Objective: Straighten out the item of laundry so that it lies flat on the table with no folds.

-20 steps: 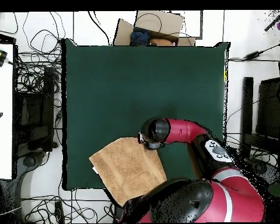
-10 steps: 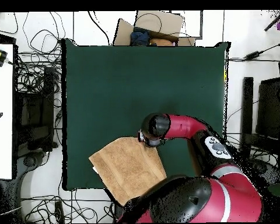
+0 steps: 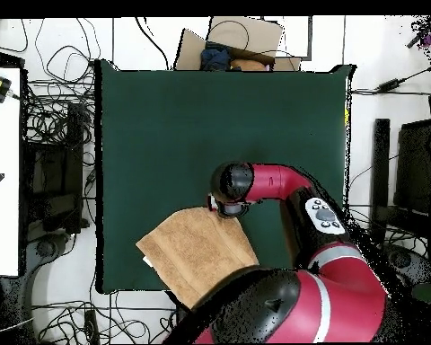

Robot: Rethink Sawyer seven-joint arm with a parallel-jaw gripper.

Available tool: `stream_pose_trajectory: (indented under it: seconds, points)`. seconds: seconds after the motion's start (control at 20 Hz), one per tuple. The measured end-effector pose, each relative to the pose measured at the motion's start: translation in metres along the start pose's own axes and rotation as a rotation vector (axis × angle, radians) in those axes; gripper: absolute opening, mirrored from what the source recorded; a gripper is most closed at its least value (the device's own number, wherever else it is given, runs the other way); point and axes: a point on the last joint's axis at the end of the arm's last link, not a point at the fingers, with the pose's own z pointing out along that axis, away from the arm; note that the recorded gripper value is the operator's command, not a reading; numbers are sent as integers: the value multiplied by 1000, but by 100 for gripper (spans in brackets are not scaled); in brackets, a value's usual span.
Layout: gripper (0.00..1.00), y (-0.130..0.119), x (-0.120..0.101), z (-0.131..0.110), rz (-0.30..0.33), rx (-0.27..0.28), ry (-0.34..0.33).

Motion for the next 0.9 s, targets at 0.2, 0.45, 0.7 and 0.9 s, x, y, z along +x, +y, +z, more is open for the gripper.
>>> stream_pose_trajectory:
  seconds: [0.2,0.45,0.7,0.9]
  points:
    - [0,5,-9,-11,-10,18,16]
    - [0,10,-19,-31,-22,46,12]
    - [100,6,-29,-51,-18,69,-23]
    - [100,3,-33,-61,-13,79,-43]
